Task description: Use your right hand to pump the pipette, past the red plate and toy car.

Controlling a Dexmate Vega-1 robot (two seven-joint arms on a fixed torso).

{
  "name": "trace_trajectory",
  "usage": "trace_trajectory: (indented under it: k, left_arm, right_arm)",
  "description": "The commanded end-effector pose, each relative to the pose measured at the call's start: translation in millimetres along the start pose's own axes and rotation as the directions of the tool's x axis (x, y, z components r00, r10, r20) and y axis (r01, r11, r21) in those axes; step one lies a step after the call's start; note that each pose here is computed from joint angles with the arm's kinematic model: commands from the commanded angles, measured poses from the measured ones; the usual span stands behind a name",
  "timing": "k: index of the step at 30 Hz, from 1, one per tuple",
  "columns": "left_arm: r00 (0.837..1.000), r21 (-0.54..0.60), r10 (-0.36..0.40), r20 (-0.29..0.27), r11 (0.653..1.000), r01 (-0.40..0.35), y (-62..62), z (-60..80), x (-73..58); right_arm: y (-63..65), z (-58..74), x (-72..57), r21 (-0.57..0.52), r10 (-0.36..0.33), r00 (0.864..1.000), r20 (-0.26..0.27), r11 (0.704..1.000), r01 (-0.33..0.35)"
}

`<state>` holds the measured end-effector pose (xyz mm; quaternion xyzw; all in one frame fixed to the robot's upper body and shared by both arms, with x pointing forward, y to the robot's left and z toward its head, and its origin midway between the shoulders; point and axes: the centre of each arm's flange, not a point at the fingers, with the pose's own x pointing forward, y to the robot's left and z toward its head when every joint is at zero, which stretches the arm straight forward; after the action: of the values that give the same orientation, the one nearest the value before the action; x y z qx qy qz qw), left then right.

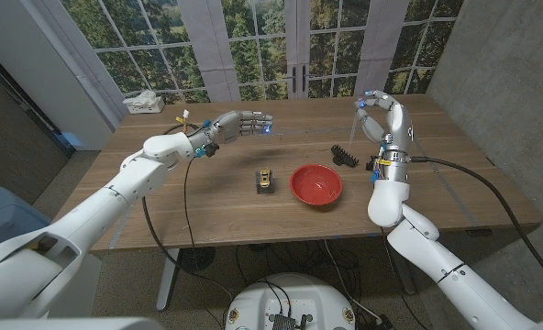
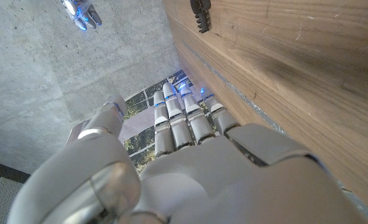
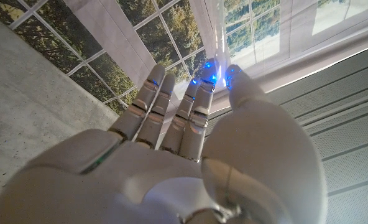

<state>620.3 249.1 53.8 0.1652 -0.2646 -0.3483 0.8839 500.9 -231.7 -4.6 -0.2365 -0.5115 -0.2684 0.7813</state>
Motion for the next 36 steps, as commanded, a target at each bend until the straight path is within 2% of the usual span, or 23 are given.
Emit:
trace_trajectory:
  k: [1,16,26,36]
  left_arm:
    - [0.998,0.008,0.065,0.009,0.998,-0.065,9.1,1.5,-16.3]
    - [0.987,-0.008,0.158,0.037,0.987,-0.158,12.4,0.5,-31.4]
    - [0.967,-0.058,0.250,0.047,0.967,-0.248,15.5,-8.0,-43.9]
    - [0.938,-0.093,0.344,0.054,0.937,-0.338,19.9,-15.3,-56.7]
  right_arm:
    - [-4.7,-19.9,-3.3,-0.057,0.012,0.995,-0.097,0.998,-0.018]
    - [-1.9,-41.9,-9.2,-0.094,0.031,0.980,-0.198,0.994,-0.051]
    - [0.7,-58.5,-13.3,-0.106,0.049,0.965,-0.259,0.991,-0.079]
    - [3.4,-71.9,-14.3,-0.123,0.064,0.948,-0.312,0.987,-0.107]
